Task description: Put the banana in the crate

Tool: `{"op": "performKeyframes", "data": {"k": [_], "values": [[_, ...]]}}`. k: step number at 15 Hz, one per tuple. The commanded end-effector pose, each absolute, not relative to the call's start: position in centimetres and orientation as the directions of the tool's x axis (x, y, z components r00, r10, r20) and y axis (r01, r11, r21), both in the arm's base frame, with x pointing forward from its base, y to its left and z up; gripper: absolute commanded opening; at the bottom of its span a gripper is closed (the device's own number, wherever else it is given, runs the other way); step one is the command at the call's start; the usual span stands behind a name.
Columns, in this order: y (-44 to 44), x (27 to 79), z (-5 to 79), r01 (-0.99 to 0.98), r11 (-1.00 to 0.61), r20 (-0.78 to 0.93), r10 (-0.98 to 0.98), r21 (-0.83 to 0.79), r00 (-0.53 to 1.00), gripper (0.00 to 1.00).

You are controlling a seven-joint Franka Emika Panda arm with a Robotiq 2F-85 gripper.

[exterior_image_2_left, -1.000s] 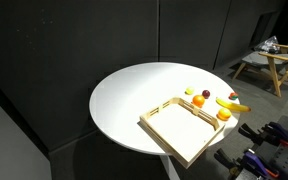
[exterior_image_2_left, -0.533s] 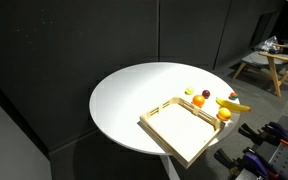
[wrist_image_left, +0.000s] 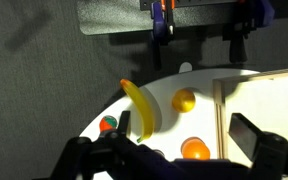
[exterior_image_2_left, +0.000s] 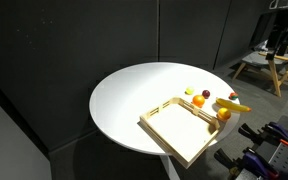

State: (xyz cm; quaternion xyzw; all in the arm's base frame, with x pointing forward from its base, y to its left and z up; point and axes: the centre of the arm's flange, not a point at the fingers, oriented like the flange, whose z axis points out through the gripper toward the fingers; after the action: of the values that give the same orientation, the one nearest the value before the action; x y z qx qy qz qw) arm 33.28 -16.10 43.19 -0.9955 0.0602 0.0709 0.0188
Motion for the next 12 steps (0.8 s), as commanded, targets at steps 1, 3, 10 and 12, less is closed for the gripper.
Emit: {"op": "performKeyframes", "data": {"k": [1, 3, 10, 12], "values": [[-16.9, 35.1, 41.3, -0.085, -0.996, -0.131, -0.079, -0.041, 0.988, 1.0], [-17.2, 35.8, 40.1, -0.08, -0.996, -0.125, -0.076, -0.03, 0.989, 1.0], [-18.3, 38.4, 35.5, -0.086, -0.996, -0.092, -0.085, -0.002, 0.992, 1.0], [-18.4, 39.0, 34.3, -0.084, -0.996, -0.081, -0.084, 0.006, 0.993, 1.0]]}}
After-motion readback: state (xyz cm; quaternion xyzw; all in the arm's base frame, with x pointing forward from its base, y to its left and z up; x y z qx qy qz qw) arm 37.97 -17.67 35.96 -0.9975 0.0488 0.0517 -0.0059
